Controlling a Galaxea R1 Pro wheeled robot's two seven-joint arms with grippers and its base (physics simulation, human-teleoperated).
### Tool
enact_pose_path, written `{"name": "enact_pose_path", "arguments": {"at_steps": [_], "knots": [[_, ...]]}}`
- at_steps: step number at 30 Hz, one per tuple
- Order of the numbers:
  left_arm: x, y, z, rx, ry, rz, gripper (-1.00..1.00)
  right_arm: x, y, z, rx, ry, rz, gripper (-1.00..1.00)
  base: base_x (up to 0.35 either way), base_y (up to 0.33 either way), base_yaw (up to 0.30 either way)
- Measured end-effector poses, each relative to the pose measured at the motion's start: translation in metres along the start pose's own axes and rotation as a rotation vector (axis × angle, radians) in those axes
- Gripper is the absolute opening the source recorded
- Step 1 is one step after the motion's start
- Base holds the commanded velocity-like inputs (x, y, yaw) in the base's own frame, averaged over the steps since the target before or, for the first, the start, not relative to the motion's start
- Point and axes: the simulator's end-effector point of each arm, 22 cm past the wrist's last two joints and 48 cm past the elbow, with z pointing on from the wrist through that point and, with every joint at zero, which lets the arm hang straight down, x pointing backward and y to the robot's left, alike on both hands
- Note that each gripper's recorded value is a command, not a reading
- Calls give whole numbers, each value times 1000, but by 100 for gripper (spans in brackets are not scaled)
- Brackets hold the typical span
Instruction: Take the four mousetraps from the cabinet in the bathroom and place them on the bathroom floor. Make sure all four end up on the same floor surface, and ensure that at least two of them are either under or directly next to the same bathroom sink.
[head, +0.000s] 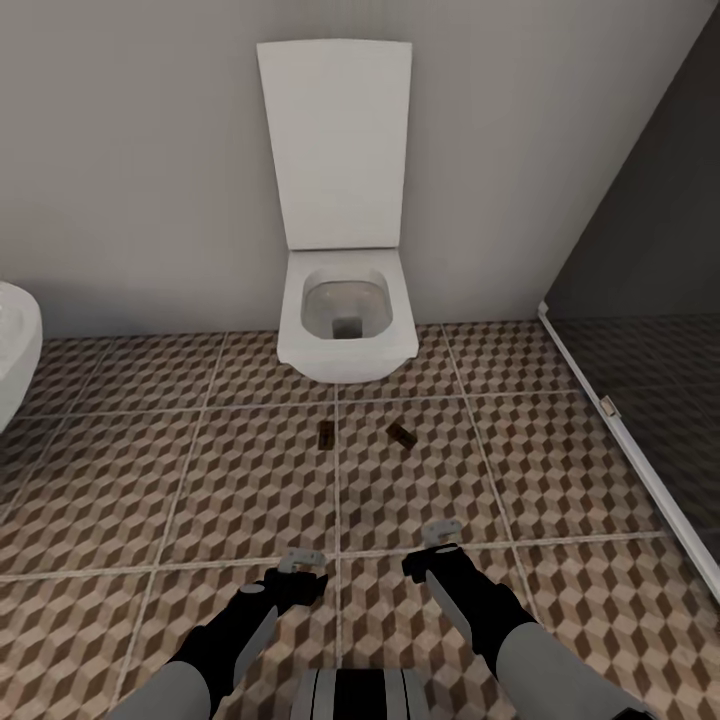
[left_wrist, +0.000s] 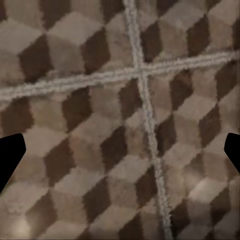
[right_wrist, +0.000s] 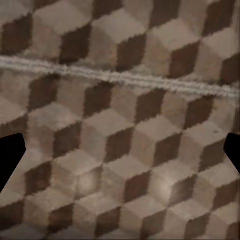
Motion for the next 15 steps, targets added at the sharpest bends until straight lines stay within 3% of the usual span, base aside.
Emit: {"name": "enact_pose_path", "arguments": {"at_steps": [15], "knots": [[-19, -5, -28, 0, 0, 0, 100, -29, -2, -32, -4, -52, 12, 100, 0, 0, 0]]}}
